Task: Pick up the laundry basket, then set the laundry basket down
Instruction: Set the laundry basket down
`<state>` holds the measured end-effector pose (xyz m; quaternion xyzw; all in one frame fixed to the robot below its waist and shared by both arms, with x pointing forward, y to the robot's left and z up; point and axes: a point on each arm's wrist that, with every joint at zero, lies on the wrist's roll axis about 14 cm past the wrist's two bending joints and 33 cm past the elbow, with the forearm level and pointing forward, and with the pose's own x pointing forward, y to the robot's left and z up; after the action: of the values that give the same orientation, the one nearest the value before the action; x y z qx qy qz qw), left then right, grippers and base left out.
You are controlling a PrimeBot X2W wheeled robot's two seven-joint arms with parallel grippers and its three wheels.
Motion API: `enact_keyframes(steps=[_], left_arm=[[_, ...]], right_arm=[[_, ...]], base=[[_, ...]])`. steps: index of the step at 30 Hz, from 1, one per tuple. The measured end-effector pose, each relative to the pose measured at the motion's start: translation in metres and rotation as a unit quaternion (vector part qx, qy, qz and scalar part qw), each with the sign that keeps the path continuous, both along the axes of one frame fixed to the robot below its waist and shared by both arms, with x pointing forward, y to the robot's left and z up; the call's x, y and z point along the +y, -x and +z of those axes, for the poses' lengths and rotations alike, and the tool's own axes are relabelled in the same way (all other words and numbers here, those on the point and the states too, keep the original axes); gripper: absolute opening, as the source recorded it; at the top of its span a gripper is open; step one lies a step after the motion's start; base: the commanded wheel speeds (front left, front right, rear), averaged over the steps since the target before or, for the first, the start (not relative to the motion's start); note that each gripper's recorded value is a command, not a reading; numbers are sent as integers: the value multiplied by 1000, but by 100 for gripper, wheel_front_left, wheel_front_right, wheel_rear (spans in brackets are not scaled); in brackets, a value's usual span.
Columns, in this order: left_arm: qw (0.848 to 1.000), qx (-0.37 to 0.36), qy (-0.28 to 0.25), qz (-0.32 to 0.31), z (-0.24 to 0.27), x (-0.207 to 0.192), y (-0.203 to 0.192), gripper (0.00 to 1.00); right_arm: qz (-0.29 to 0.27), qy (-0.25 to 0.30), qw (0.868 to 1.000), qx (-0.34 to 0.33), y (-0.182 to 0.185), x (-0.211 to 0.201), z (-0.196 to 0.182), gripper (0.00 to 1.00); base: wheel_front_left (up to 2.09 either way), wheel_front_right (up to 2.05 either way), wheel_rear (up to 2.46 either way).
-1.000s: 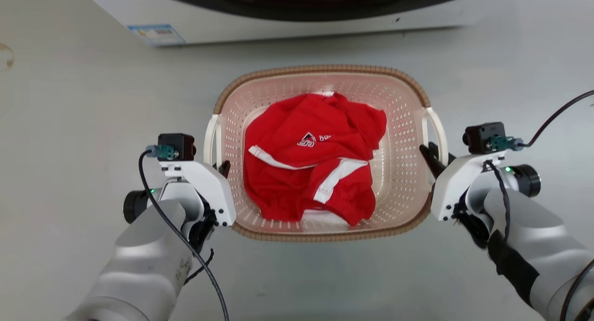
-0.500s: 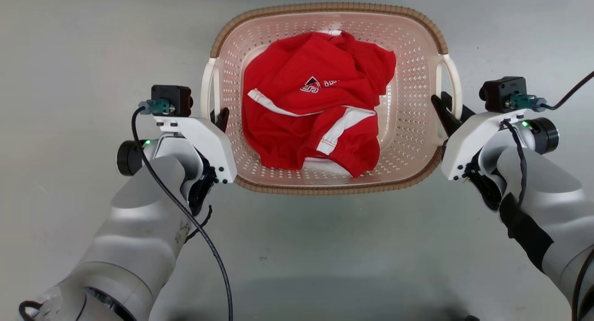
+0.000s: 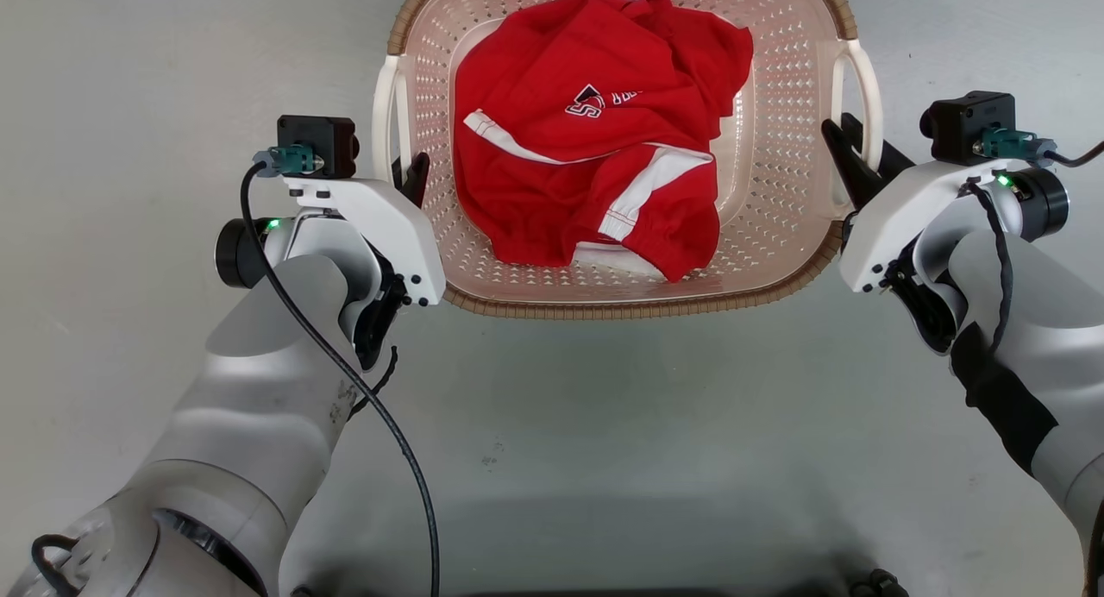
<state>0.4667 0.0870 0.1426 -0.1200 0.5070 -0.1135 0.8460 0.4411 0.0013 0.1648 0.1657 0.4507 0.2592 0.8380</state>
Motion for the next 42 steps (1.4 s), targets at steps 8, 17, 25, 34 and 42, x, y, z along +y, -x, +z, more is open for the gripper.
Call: enact_keyframes(steps=[8,17,25,34,42], left_arm=[[1000,4,1,-3,-4,-2,3,0],[1000,18,-1,-7,-13,-1,9,0],[1000,19,-3,-7,-15,0,9,0],[1000,15,-9,-6,-18,10,5,100],[1000,10,-13,-6,-21,16,6,100]], right_arm=[[-7,3,1000,-15,-6,-4,0,0],[-10,2,1000,-4,4,-5,-9,0],[-13,0,1000,-11,0,-4,-10,0],[-16,0,1000,-17,-4,-8,-11,100],[-5,-1,1000,-23,-4,-12,-12,100]], base=[[0,0,0],[0,0,0],[0,0,0],[0,0,0],[0,0,0]])
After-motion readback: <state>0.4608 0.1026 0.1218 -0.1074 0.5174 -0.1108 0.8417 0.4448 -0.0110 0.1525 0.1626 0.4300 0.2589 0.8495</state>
